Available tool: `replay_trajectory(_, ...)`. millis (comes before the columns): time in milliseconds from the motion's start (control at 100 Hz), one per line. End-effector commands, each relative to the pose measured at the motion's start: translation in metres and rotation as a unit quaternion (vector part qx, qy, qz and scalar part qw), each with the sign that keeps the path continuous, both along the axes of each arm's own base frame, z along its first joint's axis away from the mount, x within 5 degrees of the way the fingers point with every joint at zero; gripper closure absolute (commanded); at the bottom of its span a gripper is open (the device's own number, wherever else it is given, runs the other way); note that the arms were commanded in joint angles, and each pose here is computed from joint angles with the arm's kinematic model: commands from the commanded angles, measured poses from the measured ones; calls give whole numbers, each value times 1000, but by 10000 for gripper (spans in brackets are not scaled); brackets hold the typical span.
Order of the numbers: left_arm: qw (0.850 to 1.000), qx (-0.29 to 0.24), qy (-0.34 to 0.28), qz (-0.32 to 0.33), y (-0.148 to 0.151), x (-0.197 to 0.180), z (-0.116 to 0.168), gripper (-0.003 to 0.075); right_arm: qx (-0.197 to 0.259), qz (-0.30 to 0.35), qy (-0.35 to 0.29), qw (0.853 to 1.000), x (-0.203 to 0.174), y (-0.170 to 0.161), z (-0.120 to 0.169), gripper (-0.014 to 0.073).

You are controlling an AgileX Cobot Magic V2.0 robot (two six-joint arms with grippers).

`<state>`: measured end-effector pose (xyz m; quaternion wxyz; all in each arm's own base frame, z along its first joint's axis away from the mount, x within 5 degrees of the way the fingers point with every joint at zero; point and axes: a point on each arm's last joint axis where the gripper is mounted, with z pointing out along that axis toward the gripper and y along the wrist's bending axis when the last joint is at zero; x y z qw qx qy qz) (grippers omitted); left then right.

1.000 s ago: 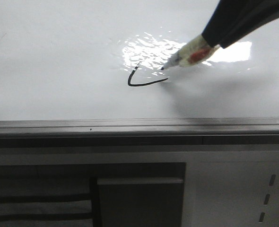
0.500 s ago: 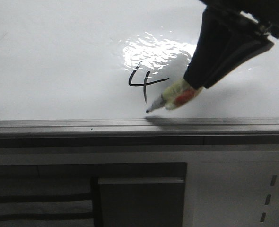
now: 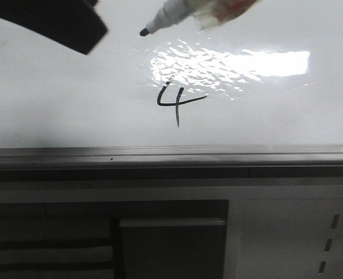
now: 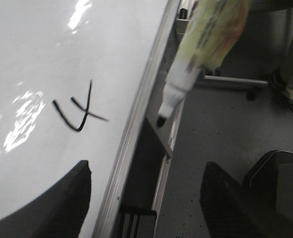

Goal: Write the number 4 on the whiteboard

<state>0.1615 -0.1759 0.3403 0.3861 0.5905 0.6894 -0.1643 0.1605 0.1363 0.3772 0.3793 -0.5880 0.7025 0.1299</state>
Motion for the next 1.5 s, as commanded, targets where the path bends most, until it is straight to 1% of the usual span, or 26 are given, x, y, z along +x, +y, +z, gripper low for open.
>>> replay_trajectory(0, 999, -30, -23, -25, -21, 4, 16, 279, 24, 0, -45, 999, -1, -1, 17, 641)
replay_trajectory(170, 998, -23, -24, -58, -48, 13, 16, 279, 17, 8, -54, 998, -1, -1, 17, 641)
replay_trajectory(290, 996, -28, -32, -75, -54, 13, 19, 280, 13, 7, -56, 998, -1, -2, 17, 641)
replay_trajectory(360, 996, -29, -32, -80, -54, 12, 19, 293, 12, 7, -56, 998, -1, -2, 16, 641)
replay_trajectory(460, 996, -25, -31, -85, -55, 12, 18, 361, 12, 7, -56, 998, -1, -2, 16, 641)
replay_trajectory(580, 996, -24, -30, -86, -54, 12, 18, 492, 12, 7, -56, 998, -1, -2, 16, 641)
replay_trajectory(720, 996, -24, -30, -86, -54, 12, 18, 606, 13, 7, -56, 998, 0, -2, 16, 641)
replay_trajectory(910, 996, -27, -27, -85, -55, 11, 18, 713, 13, 7, -56, 998, 0, -2, 16, 641)
replay_trajectory(980, 996, -28, -26, -85, -55, 11, 18, 741, 10, 8, -52, 999, 0, -1, 15, 637)
replay_trajectory(1010, 996, -29, -25, -85, -55, 11, 18, 741, 8, 9, -50, 999, 0, -1, 14, 632)
replay_trajectory(1040, 996, -29, -24, -85, -55, 11, 18, 741, 6, 10, -47, 999, 1, -1, 14, 616)
replay_trajectory(1080, 996, -29, -24, -85, -55, 11, 18, 741, 3, 11, -44, 999, 1, -1, 12, 573)
replay_trajectory(1110, 996, -29, -24, -85, -55, 11, 18, 741, 1, 12, -41, 999, 1, 0, 11, 532)
replay_trajectory(1160, 996, -28, -24, -86, -55, 11, 18, 741, -1, 13, -37, 999, 2, 0, 10, 435)
replay_trajectory(1210, 996, -28, -23, -86, -55, 11, 18, 741, -3, 12, -39, 999, 2, 0, 10, 356)
replay_trajectory(1260, 996, -27, -24, -86, -54, 11, 18, 741, 1, 7, -43, 999, 3, -2, 14, 302)
replay_trajectory(1300, 996, -22, -28, -86, -54, 12, 18, 741, 3, -4, -49, 999, 2, -5, 18, 280)
replay_trajectory(1370, 997, -16, -32, -74, -52, 14, 17, 741, 2, -37, -61, 997, 2, -13, 27, 284)
replay_trajectory(1490, 1000, -13, -23, -1, -38, 22, 22, 741, -5, -122, -80, 989, -3, -35, 43, 284)
